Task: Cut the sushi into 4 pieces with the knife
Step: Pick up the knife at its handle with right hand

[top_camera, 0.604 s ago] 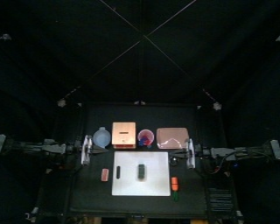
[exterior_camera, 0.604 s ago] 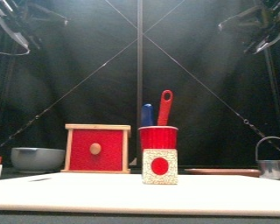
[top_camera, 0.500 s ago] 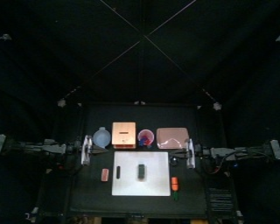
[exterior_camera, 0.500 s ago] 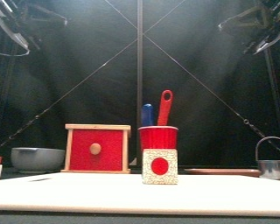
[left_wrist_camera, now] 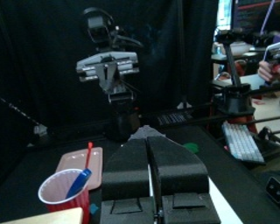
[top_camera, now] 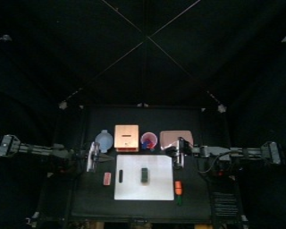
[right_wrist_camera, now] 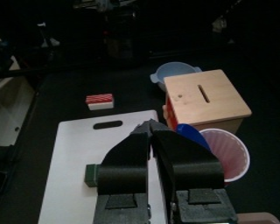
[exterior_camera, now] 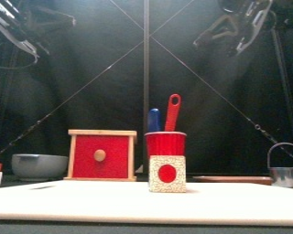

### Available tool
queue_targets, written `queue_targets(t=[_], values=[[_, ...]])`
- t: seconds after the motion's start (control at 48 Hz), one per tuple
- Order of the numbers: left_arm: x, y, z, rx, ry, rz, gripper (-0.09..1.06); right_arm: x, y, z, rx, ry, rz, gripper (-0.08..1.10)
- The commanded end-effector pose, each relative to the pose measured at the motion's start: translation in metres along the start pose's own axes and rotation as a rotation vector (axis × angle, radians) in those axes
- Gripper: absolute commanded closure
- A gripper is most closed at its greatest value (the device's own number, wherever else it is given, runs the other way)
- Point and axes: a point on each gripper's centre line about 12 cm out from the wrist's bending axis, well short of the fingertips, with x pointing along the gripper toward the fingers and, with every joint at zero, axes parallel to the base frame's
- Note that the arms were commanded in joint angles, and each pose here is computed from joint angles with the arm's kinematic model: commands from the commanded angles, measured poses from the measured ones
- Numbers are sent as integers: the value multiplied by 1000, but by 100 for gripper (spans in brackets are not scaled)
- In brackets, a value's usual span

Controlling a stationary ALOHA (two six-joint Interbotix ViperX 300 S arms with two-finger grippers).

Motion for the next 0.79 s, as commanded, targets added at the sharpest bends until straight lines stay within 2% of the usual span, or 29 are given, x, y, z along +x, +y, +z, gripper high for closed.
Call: queue_targets(t=[0.021,0.125,0.333,0.438,0.667,0.792], values=[[14,0,1,-1,1,-5,79,10,-4,23,8,51,-18,85],[20,0,-5,-5,29,-11,70,23,-8,29,19,130,-31,66],[25,-3,-20,-9,79,-25,51,51,-15,21,-9,305,-53,16],[25,-6,-26,-10,100,-35,39,64,-18,15,-53,372,-66,-1],[25,-11,-32,-17,120,-53,14,87,-25,8,-172,495,-103,-1],[25,-10,-31,-19,118,-50,9,99,-28,9,-199,547,-118,-1]])
